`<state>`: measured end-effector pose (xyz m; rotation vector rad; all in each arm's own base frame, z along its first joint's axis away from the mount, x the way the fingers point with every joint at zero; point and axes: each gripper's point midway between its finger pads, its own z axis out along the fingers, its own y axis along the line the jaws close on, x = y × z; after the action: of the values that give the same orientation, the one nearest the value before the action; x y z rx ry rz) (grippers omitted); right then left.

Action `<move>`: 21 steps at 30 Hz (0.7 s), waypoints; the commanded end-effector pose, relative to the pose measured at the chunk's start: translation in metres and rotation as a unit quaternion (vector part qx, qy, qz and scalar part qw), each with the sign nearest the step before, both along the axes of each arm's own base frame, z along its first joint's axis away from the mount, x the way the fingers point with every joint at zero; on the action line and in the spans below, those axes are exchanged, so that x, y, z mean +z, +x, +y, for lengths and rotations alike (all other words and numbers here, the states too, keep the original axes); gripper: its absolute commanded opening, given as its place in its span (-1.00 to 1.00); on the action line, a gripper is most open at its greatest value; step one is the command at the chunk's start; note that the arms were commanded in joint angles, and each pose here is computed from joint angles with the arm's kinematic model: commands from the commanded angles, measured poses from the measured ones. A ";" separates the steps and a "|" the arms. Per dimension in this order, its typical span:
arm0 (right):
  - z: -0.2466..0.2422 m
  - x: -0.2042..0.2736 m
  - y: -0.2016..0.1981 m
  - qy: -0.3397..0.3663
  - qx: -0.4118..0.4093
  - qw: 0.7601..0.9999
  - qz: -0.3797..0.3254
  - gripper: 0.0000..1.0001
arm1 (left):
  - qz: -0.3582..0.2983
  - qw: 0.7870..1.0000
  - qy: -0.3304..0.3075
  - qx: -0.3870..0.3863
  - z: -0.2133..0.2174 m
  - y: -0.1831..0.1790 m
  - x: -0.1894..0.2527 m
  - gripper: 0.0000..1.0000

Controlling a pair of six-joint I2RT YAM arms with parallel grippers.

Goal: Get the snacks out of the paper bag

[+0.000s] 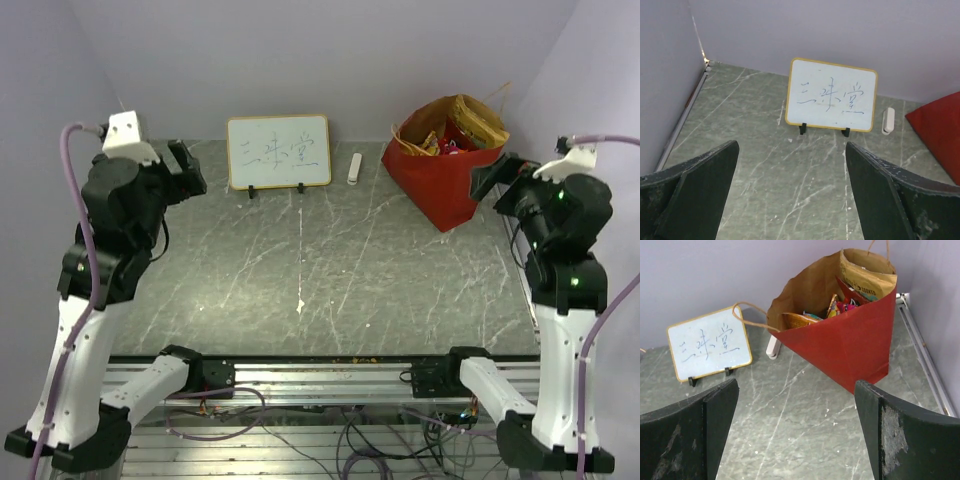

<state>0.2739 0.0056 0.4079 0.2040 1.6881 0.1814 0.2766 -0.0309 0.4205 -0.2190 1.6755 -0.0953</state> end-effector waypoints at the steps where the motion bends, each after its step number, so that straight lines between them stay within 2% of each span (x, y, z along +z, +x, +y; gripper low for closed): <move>1: -0.004 0.001 0.018 0.038 -0.026 0.998 0.049 1.00 | 0.054 0.998 -0.011 -0.020 -0.014 0.010 -0.001 0.99; 7: -0.010 0.004 0.063 0.065 -0.052 0.994 0.073 1.00 | 0.093 0.995 -0.020 -0.043 -0.032 0.031 -0.006 0.99; 16: -0.035 -0.039 0.105 0.100 -0.157 0.974 0.129 1.00 | 0.154 0.984 -0.038 -0.082 -0.055 0.038 -0.040 0.98; 21: -0.007 -0.045 0.123 0.097 -0.066 0.986 0.119 1.00 | 0.176 0.979 -0.044 -0.090 -0.061 0.038 -0.053 0.92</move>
<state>0.3875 -0.0199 0.3525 0.5835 1.9334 0.1235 0.3207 -0.0807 0.3782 -0.1730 1.9949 -0.2249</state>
